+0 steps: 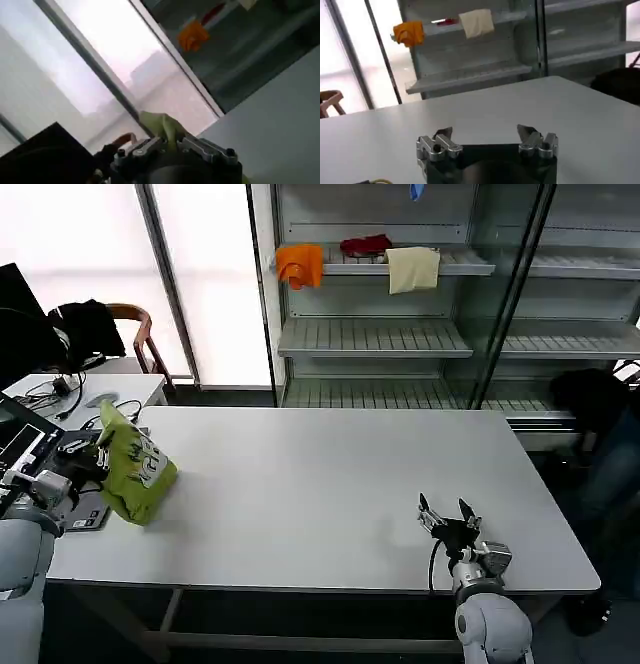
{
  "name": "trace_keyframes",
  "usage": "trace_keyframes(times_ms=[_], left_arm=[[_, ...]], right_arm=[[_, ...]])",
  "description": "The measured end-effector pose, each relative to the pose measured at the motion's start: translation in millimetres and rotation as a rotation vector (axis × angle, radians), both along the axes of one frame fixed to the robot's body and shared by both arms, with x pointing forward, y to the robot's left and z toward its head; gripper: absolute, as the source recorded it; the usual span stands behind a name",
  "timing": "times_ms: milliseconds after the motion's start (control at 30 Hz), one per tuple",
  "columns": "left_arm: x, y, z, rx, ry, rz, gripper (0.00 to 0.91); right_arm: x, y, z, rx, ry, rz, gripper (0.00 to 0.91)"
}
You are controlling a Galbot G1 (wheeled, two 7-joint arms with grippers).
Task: Fold and organize the clothes.
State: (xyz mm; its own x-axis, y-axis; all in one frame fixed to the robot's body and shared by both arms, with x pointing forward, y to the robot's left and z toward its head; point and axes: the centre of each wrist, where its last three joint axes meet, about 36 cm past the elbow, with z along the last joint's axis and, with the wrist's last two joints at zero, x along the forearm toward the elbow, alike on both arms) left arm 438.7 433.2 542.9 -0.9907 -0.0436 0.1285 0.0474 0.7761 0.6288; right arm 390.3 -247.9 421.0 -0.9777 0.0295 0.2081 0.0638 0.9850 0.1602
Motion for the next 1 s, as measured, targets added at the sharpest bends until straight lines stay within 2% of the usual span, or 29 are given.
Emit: trace_keyframes(times_ms=[100, 367, 533, 767, 1000], left_arm=[[-5, -20, -8.1, 0.046, 0.004, -0.037, 0.010], [-13, -108, -69.2, 0.110, 0.078, -0.170, 0.020], [-15, -170, -95.9, 0.098, 0.101, -0.256, 0.020], [-14, -234, -112.3, 0.049, 0.112, -0.340, 0.020], [-1, -282, -120.6, -0.080, 0.110, -0.370, 0.020]], right_arm=[[-4, -6, -1.9, -0.001, 0.004, -0.009, 0.907], [-12, -16, -1.8, -0.006, 0.008, -0.028, 0.907], [-17, -19, -1.6, -0.007, 0.009, -0.036, 0.907], [-19, -19, 0.1, -0.004, 0.005, -0.042, 0.907], [-20, -17, 4.2, -0.003, 0.001, -0.038, 0.907]])
